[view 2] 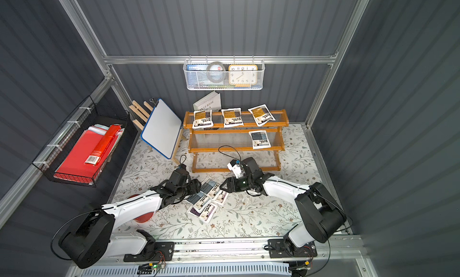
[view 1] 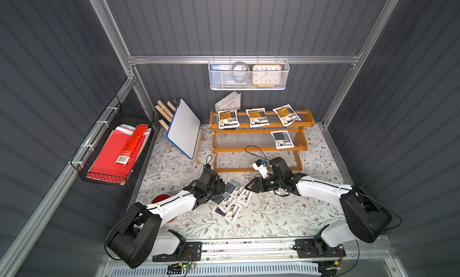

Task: Place the bagged coffee beans on the shelf by color
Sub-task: Pick up the bagged coffee beans at the center of the board.

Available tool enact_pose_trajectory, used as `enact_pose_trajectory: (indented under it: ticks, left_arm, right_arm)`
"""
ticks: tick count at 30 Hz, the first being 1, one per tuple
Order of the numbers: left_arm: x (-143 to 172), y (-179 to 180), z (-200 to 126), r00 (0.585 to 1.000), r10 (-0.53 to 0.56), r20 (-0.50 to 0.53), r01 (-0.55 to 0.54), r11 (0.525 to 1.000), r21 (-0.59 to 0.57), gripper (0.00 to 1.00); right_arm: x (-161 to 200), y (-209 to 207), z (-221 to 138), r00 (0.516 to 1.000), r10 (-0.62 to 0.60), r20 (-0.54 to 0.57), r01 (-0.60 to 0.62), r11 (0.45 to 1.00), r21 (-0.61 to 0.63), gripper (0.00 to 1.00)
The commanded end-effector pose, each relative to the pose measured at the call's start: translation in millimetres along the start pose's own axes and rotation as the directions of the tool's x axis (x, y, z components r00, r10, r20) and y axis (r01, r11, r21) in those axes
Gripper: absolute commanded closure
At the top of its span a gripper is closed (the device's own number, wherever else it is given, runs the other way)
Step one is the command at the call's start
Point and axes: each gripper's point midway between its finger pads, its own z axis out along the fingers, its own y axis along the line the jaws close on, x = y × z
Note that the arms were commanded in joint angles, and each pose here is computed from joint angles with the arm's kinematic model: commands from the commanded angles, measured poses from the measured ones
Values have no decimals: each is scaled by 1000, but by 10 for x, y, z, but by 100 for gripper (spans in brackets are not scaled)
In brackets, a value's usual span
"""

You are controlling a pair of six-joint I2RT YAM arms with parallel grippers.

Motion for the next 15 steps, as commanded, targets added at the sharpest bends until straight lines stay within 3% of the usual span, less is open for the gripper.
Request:
enact_pose_trajectory:
  ticks: [1,7,15]
  left_arm:
    - [179,-7,84,996,30,-89,-26,999,43,31]
    - [317,-73,257,980,76,-185,-59,994,92,31]
    - [332,-138,333,972,93,-215,-66,989,130,32]
  right_arm:
    - [-113,110,87,999,-52,0,52,997,-54,39]
    - [-127,3,225,998,-53,-17,53,998,-42,41]
    - [-12,-182,443,999,-3,-49,0,999,-53,46]
